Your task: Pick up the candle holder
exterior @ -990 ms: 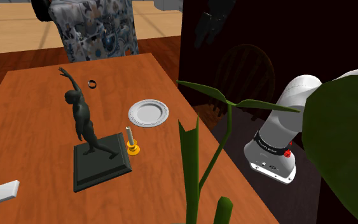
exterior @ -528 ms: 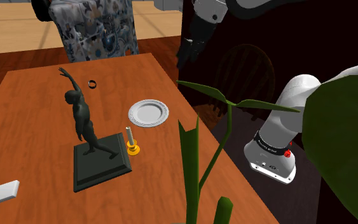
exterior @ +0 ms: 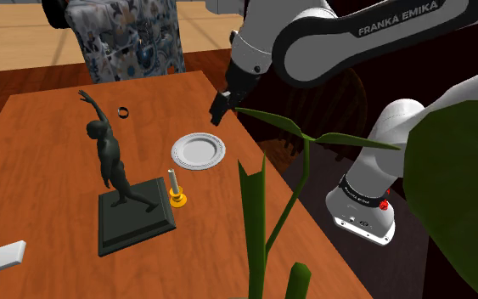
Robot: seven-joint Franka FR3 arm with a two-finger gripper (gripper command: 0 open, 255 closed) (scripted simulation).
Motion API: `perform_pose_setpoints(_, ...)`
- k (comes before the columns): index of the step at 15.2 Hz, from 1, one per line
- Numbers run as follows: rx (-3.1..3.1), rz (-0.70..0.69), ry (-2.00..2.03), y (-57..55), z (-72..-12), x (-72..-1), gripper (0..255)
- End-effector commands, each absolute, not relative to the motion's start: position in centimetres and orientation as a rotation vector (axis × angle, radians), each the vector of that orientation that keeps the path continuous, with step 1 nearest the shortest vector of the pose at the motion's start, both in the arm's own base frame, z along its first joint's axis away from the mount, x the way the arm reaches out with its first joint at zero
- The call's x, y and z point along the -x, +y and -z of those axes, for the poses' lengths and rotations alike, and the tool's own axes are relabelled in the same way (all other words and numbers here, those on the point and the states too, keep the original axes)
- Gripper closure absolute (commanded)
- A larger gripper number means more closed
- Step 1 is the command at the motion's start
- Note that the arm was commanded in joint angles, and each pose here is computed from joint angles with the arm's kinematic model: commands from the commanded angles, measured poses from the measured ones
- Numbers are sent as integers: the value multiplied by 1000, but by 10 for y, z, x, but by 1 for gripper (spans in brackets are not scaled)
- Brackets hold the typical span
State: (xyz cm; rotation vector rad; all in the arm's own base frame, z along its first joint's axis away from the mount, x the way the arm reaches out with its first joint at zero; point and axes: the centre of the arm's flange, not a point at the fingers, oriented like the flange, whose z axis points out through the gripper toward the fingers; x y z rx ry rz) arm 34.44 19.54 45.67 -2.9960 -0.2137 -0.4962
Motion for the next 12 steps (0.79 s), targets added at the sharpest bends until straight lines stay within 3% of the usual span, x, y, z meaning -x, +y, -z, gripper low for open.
perform_pose_setpoints(1, 2993, 519, -235, 218, -438, -347, 0)
perform_pose_setpoints(12, 2987, 632, -348, 328, -342, -363, 0)
